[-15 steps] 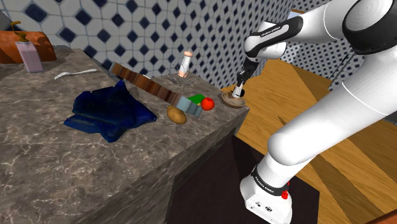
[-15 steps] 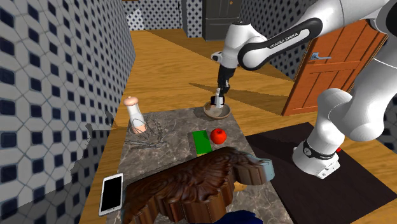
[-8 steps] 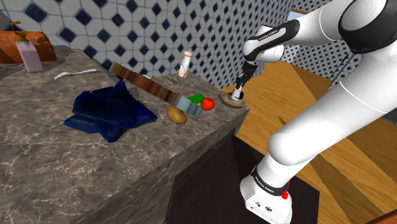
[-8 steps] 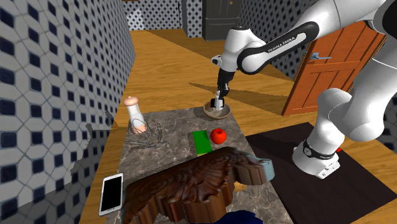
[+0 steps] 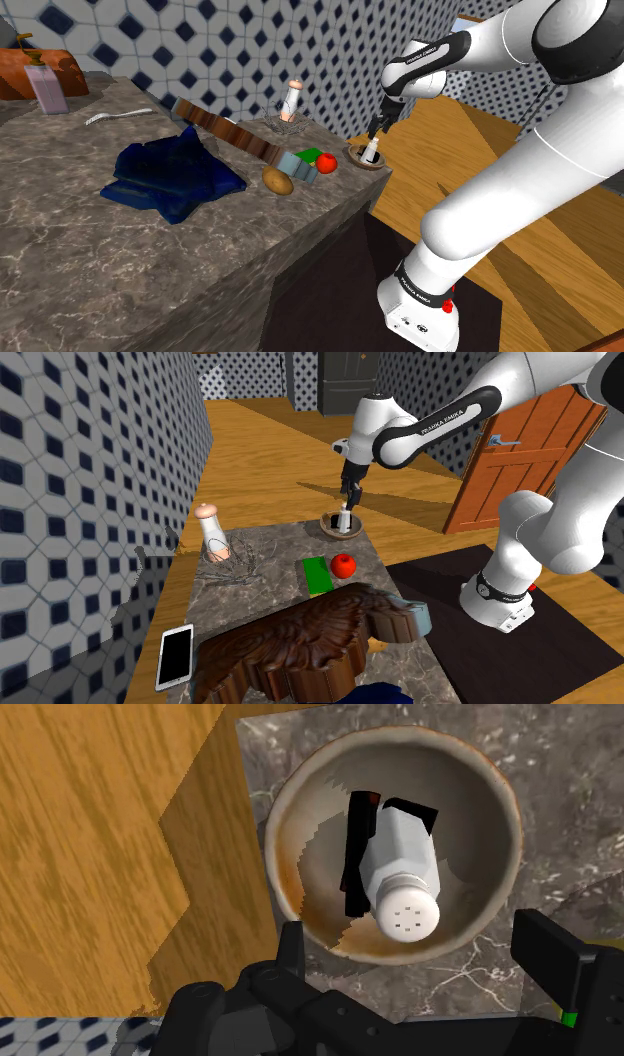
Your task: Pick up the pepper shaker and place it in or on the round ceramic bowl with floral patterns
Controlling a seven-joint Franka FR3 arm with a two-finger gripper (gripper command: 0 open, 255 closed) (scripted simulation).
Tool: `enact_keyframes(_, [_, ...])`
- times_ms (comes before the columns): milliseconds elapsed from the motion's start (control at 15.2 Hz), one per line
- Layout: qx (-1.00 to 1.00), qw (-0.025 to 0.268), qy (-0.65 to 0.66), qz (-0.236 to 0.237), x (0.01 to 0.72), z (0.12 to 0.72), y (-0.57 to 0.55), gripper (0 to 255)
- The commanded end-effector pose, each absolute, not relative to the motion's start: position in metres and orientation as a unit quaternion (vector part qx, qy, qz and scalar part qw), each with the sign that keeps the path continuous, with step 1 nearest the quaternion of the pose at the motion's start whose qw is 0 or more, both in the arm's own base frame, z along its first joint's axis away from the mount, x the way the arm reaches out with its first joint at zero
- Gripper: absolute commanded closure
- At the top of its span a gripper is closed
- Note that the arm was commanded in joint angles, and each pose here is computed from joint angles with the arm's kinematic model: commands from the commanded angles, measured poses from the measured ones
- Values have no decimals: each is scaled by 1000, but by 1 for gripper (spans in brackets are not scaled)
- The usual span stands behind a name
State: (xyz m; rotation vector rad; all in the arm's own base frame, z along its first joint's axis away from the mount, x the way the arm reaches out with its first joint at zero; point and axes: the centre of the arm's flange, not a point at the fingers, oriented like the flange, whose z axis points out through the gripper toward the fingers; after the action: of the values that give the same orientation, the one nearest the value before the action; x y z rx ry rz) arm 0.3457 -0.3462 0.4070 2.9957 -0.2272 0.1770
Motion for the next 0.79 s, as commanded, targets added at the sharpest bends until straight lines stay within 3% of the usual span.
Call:
enact_keyframes(0, [993,66,-75,59,346,407,-346,0])
enact_keyframes(264, [993,66,-75,59,340,456,-339,0])
enact_keyframes(726, [993,66,-75,59,340,456,-339,0])
